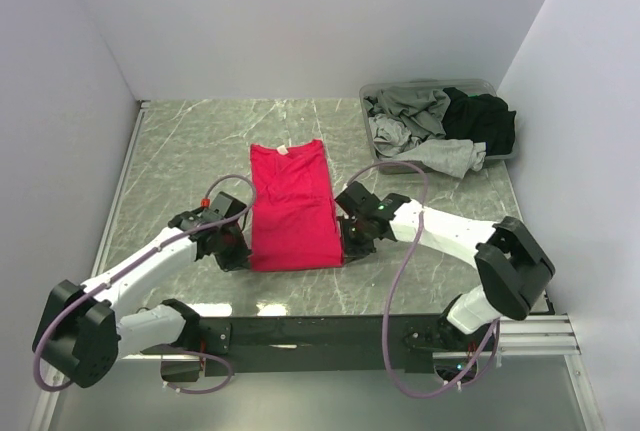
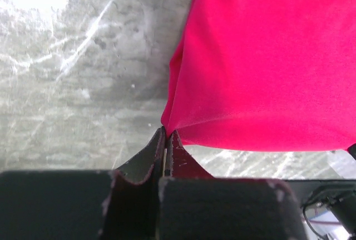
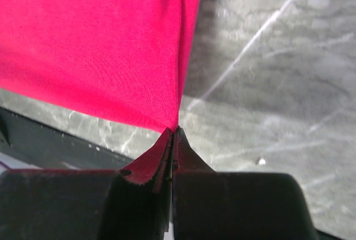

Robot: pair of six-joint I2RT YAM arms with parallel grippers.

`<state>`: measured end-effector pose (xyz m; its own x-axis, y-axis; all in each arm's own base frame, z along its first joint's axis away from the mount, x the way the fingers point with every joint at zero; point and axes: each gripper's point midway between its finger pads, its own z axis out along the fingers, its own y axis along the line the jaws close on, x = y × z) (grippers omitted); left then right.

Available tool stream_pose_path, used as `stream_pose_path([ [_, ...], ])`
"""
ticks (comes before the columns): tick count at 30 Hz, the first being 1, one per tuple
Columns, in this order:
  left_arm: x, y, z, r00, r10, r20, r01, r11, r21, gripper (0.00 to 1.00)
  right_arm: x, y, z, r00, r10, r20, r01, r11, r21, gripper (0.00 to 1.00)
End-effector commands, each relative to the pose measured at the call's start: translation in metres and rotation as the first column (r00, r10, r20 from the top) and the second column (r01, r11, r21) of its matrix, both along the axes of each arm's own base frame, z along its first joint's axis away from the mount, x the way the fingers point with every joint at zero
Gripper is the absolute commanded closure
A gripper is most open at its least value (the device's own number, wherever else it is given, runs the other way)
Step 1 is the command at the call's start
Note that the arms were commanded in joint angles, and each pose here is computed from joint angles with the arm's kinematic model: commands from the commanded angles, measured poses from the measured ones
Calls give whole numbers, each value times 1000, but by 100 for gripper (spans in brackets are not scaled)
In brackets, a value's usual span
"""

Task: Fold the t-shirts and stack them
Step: Fold the tshirt

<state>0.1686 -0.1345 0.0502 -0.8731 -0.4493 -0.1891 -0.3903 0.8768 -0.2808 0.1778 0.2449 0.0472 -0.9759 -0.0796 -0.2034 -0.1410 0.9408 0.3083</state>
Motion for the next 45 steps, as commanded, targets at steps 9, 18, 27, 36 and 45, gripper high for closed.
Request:
stream_pose_path([
  [9,-29,5,40,998,-52,-45,50,998,-31,100,-40,-33,34,997,44,-64,-49,995,-82,100],
  [18,-5,-3,87,998,-64,25,65,997,-32,100,-20,-29,92,999,-7,34,10,997,-72,100],
  [27,72,-6,107,987,-84,134,84,996,1,100,51,-20,117,987,-77,142,87,994,-65,100],
  [36,154,-15,124,969,-59,240,73,996,-51,100,149,-9,140,956,-98,278,132,986,-106,100],
  [45,227,-11,117,958,-2,288,33,994,-102,100,223,-1,133,933,-96,347,147,981,-124,100],
])
